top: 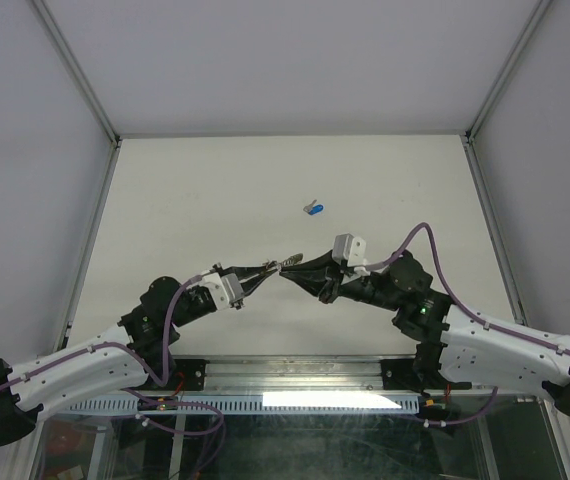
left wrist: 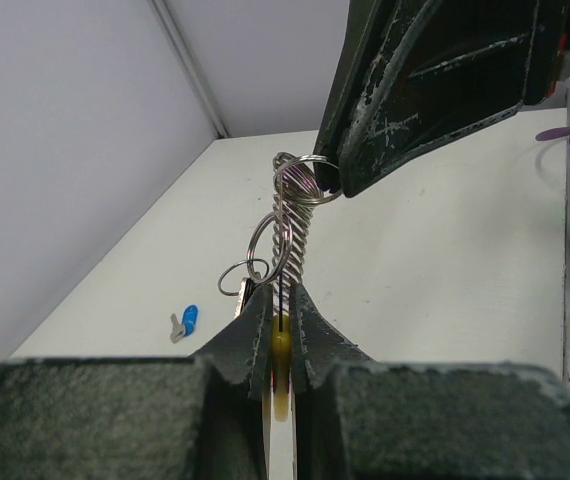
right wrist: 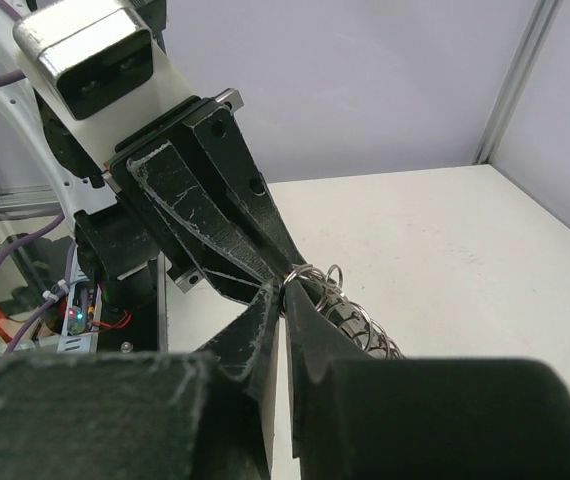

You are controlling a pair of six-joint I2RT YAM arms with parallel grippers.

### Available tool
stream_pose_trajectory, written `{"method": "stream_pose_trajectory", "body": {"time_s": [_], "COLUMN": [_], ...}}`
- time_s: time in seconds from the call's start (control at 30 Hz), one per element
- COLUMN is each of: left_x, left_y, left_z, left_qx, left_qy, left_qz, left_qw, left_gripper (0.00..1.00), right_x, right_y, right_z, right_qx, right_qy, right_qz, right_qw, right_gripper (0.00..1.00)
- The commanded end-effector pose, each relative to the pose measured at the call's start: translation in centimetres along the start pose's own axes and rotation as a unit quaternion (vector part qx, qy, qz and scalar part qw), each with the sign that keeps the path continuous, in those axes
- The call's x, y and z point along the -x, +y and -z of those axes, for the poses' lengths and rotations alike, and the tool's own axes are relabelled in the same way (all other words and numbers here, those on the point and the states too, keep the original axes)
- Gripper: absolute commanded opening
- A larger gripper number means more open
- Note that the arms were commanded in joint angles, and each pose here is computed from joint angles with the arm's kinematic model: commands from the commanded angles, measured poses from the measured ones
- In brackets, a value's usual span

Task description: Put the keys on the keyring

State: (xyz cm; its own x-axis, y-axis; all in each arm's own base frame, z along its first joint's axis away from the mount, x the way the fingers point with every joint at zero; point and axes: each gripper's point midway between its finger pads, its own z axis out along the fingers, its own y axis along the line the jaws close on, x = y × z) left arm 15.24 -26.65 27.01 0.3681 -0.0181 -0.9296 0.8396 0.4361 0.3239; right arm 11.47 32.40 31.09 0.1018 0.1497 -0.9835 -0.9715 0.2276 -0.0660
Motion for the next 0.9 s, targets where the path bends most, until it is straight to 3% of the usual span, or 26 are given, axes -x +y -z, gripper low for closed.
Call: {"method": "stream_pose_trajectory", "body": {"time_s": [0.0, 0.87], "left_x": [4.3, 4.4], "left_y": [1.1, 1.1], "left_z": [-0.3, -0.3], "left_qx": [0.013, 0.012], "left_qy": [-0.056, -0.056], "left_qz": [-0.011, -0.013], "left_qw": [0.998, 0.998], "left_gripper": [0.00, 0.00], "right_x": [1.8, 1.3], "right_y": [0.3, -1.5], "right_z": [-0.4, 0.6], "right_qx": [0.007, -0.048], "right_qy": [-0.027, -0.012], "right_qz": [-0.006, -0.003], "right_qw": [1.000, 0.999], "right_gripper": [0.07, 0.11]}}
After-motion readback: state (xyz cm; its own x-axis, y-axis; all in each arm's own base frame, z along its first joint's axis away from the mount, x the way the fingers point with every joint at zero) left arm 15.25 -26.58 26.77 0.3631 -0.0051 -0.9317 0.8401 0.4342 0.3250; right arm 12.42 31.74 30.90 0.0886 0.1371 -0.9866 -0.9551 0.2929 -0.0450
